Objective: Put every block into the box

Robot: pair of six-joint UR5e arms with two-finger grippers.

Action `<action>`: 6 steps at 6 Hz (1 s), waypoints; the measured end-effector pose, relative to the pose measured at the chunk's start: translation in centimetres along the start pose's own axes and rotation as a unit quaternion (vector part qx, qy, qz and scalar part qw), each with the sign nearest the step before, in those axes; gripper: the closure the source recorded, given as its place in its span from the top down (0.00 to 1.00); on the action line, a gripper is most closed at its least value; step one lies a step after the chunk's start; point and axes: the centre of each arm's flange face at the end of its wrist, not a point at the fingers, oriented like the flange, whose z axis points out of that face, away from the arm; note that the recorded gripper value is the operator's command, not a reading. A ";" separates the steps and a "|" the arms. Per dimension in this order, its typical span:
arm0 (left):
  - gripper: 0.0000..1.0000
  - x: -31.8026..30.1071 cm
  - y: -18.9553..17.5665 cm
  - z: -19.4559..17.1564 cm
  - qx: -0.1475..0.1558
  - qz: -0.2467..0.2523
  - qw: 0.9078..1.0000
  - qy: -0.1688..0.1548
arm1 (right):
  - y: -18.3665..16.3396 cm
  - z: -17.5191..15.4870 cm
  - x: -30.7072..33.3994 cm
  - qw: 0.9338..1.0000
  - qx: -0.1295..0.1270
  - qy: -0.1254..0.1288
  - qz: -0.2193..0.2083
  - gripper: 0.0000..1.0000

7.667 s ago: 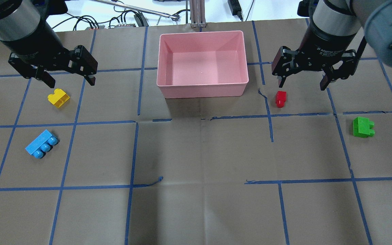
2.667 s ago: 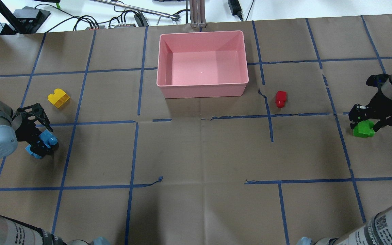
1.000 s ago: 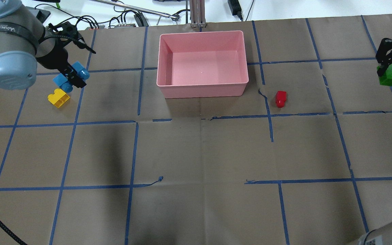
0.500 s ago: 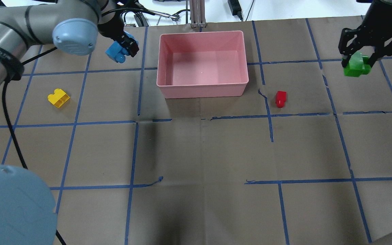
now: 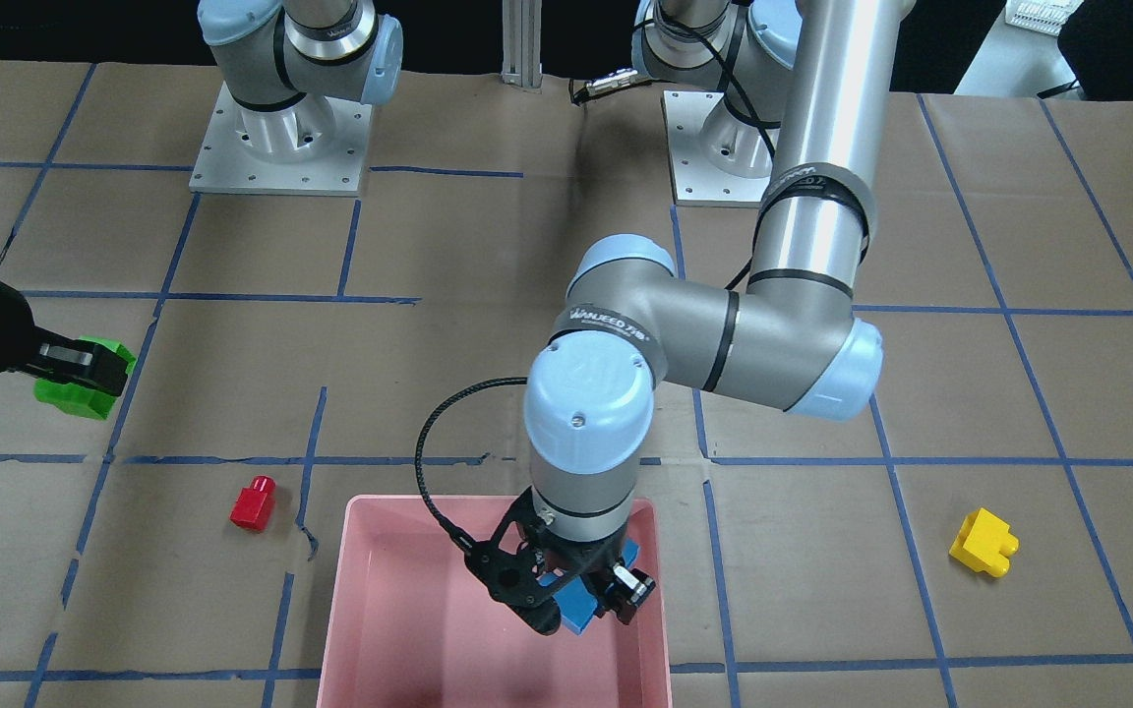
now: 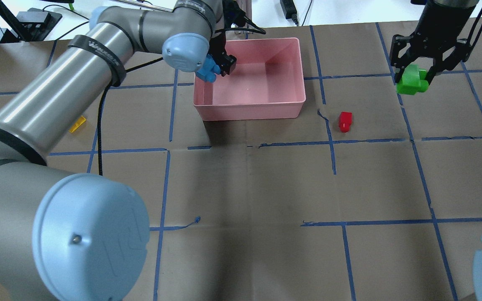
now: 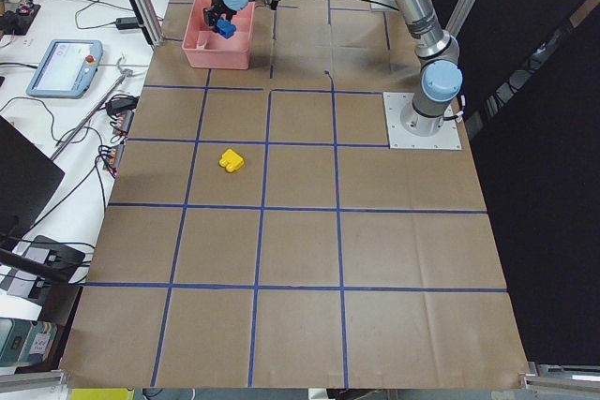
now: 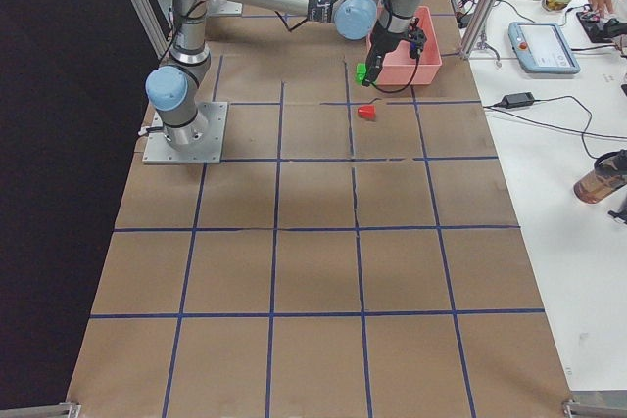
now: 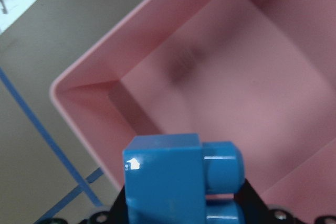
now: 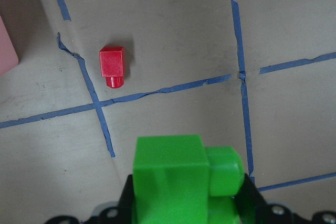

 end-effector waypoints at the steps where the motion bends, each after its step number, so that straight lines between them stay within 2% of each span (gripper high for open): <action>1: 0.98 1.2 -0.5 1.4 -0.009 -0.004 1.000 0.000 | 0.0 0.0 0.0 1.000 0.000 0.000 -0.001 0.25; 3: 0.99 0.4 -0.2 1.1 -0.008 -0.016 1.000 0.006 | 0.0 0.1 -0.1 1.000 -0.001 0.000 -0.002 0.25; 4: 0.99 -2.0 1.0 -0.1 -0.004 -0.032 0.999 0.017 | 0.0 0.1 -0.1 1.000 0.000 0.000 -0.002 0.25; 5: 0.99 -5.7 3.7 -1.5 -0.023 -0.044 0.998 0.037 | 0.1 -0.1 -0.3 1.000 0.002 0.000 -0.001 0.25; 6: 0.99 -10.0 8.1 -3.4 -0.055 -0.048 0.996 0.057 | 0.1 -0.3 -1.9 1.000 0.016 0.002 -0.008 0.26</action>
